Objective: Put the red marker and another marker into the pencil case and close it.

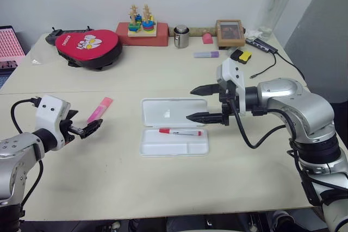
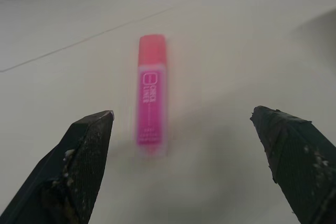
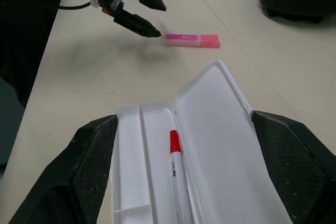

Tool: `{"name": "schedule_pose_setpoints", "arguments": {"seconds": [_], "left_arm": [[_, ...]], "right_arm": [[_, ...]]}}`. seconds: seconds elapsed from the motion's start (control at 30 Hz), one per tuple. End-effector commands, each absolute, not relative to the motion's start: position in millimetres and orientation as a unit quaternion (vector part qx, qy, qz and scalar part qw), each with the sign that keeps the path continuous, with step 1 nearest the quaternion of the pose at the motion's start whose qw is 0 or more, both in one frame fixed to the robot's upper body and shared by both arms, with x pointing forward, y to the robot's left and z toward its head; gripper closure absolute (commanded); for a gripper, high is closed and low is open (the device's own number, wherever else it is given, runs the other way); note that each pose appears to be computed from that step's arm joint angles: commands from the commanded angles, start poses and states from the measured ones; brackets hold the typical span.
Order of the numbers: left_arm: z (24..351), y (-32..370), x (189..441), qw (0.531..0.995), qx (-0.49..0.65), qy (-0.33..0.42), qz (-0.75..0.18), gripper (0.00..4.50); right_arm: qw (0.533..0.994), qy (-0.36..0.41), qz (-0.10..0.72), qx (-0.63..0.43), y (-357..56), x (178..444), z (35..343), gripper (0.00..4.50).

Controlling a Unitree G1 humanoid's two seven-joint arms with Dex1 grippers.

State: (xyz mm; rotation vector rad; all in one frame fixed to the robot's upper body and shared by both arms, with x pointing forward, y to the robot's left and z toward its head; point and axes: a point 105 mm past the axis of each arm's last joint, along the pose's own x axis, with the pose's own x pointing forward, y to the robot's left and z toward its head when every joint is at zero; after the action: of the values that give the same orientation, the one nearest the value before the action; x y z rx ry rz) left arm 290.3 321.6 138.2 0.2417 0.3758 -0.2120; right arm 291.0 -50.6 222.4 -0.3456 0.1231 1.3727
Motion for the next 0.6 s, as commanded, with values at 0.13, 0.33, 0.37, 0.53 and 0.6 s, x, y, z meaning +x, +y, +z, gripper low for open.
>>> {"name": "schedule_pose_setpoints", "arguments": {"seconds": [0.13,0.33,0.37,0.53,0.6], "left_arm": [[134,328,309,0.971,0.117,0.182,-0.105,0.00],[127,322,326,0.968,0.114,0.184,-0.128,0.00],[125,320,328,0.968,0.111,0.185,-0.131,0.00],[116,322,335,0.965,0.107,0.200,-0.129,0.00],[112,323,335,0.964,0.105,0.206,-0.127,0.00]], "right_arm": [[0.732,0.016,0.640,-0.233,-54,277,223,0.27],[0.724,0.011,0.642,-0.252,-53,274,216,0.27],[0.723,0.010,0.642,-0.254,-53,274,216,0.27],[0.723,0.008,0.641,-0.256,-54,273,217,0.27],[0.724,0.008,0.640,-0.257,-54,273,218,0.27]]}}
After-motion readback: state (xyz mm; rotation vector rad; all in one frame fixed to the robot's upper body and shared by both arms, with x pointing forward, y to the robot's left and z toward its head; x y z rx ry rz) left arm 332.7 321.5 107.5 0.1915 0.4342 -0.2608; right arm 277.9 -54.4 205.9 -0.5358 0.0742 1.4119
